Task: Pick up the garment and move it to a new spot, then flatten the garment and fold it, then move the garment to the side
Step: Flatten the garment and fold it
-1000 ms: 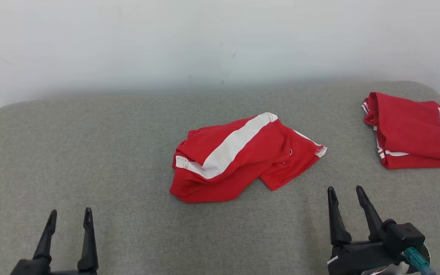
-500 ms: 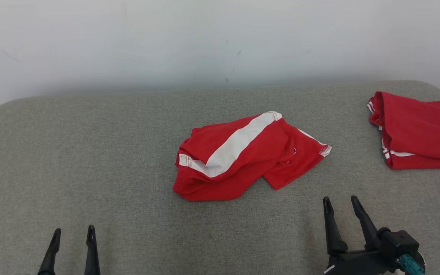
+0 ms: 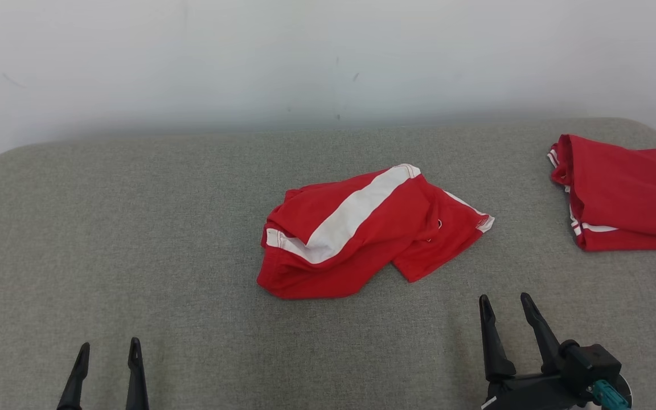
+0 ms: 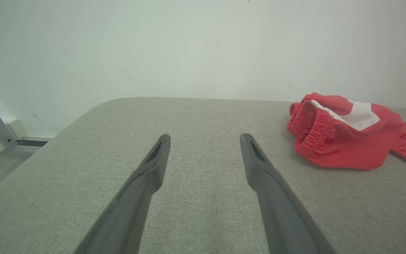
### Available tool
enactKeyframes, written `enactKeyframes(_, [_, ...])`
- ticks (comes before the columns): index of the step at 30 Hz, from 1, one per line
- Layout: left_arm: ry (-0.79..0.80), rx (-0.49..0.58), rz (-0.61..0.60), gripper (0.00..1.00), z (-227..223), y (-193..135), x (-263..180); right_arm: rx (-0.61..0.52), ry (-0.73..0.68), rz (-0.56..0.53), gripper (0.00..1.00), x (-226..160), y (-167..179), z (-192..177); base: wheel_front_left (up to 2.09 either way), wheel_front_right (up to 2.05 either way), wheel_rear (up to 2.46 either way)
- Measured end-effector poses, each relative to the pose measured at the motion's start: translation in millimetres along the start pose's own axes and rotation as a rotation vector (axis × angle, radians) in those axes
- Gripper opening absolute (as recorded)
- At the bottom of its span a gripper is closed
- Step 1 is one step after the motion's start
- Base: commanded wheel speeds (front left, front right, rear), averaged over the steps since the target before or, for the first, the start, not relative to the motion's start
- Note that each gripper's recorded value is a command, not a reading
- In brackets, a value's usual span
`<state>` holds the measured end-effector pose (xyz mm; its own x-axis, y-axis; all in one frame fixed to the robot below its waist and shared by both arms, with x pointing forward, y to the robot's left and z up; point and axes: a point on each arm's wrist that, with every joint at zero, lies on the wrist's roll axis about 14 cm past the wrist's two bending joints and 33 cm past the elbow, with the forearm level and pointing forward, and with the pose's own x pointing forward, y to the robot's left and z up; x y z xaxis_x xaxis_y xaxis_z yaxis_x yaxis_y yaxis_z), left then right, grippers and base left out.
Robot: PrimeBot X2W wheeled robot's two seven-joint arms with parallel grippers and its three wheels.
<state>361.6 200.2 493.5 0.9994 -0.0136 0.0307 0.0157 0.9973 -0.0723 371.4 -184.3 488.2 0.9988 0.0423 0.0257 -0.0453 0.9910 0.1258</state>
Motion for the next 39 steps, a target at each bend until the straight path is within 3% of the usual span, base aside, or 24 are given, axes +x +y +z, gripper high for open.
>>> enactKeyframes(39, [-0.012,0.026,0.010,1.00,2,0,-1,-0.030,-0.025,0.022,1.00,0,7,28,0.00,0.00,0.00])
